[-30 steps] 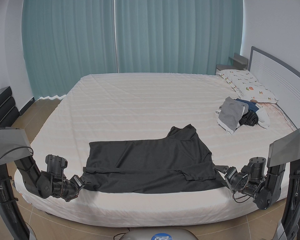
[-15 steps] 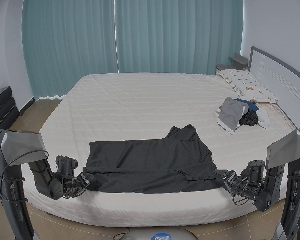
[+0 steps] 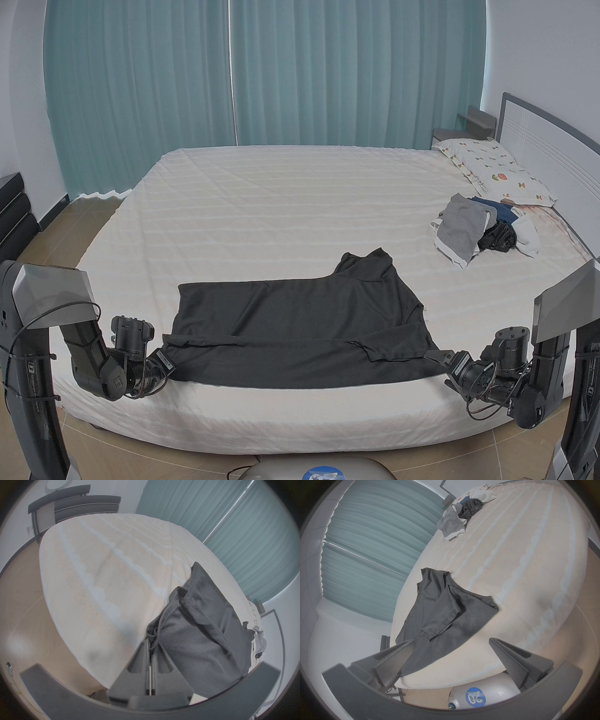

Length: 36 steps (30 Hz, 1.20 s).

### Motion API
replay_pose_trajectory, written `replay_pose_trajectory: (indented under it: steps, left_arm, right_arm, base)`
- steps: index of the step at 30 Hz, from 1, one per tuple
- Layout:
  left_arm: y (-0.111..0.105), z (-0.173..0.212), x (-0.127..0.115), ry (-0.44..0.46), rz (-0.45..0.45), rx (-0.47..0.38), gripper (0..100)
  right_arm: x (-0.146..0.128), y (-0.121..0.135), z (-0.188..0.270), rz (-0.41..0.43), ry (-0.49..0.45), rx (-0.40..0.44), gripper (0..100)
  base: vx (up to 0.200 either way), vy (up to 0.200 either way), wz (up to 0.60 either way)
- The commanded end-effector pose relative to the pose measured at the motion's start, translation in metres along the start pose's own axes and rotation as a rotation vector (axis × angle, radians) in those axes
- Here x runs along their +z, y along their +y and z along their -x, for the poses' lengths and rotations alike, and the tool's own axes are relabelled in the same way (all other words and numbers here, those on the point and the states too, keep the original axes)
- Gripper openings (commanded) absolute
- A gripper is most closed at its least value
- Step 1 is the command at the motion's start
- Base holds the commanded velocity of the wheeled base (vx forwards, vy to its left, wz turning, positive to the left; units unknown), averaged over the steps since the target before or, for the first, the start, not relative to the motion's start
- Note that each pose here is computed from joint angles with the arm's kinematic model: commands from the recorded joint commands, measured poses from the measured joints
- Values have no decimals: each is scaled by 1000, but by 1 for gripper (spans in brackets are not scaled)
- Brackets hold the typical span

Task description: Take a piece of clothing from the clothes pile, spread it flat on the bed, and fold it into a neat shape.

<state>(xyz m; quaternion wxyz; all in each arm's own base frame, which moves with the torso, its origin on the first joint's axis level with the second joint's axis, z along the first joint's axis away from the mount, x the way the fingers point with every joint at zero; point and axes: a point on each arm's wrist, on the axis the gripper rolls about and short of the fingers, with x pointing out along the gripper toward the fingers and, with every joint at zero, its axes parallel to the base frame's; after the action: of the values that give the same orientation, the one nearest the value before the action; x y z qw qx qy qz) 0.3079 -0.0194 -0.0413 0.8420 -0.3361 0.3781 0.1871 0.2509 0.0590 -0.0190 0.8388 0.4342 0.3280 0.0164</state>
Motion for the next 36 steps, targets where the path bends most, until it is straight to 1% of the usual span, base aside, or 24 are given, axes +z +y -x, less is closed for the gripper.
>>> replay_pose_trajectory:
  steps: [1, 5, 6, 9, 12, 15, 20, 27, 28, 31, 32, 36]
  left_arm:
    - [2, 0, 2, -1, 15, 5, 0]
    - [2, 0, 4, -8, 36, -1, 0]
    - [1, -1, 5, -11, 47, -3, 0]
    - [1, -1, 5, -11, 53, -5, 0]
    - [1, -1, 5, -11, 53, -5, 0]
    - [1, -1, 5, -9, 53, -6, 0]
    - [1, -2, 5, -10, 51, -4, 0]
    - [1, -2, 5, -11, 51, -5, 0]
    - [0, -2, 5, -10, 50, -6, 0]
    - [1, -2, 5, -11, 51, -5, 0]
    - [0, -2, 6, -10, 55, -9, 0]
    - [2, 1, 7, -10, 58, -9, 0]
  right_arm:
    - [-1, -1, 0, 0, 5, -7, 100]
    - [-2, -8, -6, 12, 0, -39, 100]
    - [-2, -12, -8, 28, 2, -54, 100]
    - [-5, -17, -12, 46, -6, -88, 100]
    - [-5, -22, -23, 61, -23, -105, 100]
    - [-1, -22, -31, 60, -51, -99, 100]
    - [4, -20, -39, 60, -71, -83, 100]
    - [9, -23, -46, 57, -96, -81, 100]
    - [11, -23, -47, 56, -108, -83, 0]
    - [11, -23, -46, 56, -127, -95, 0]
    - [8, -23, -43, 68, -125, -112, 0]
    - [3, -22, -38, 96, -124, -130, 0]
  base:
    - [0, 0, 0]
    - [0, 0, 0]
    - [0, 0, 0]
    - [0, 0, 0]
    - [0, 0, 0]
    - [0, 0, 0]
    - [0, 0, 0]
    - [0, 0, 0]
    - [0, 0, 0]
    - [0, 0, 0]
    - [0, 0, 0]
    - [0, 0, 0]
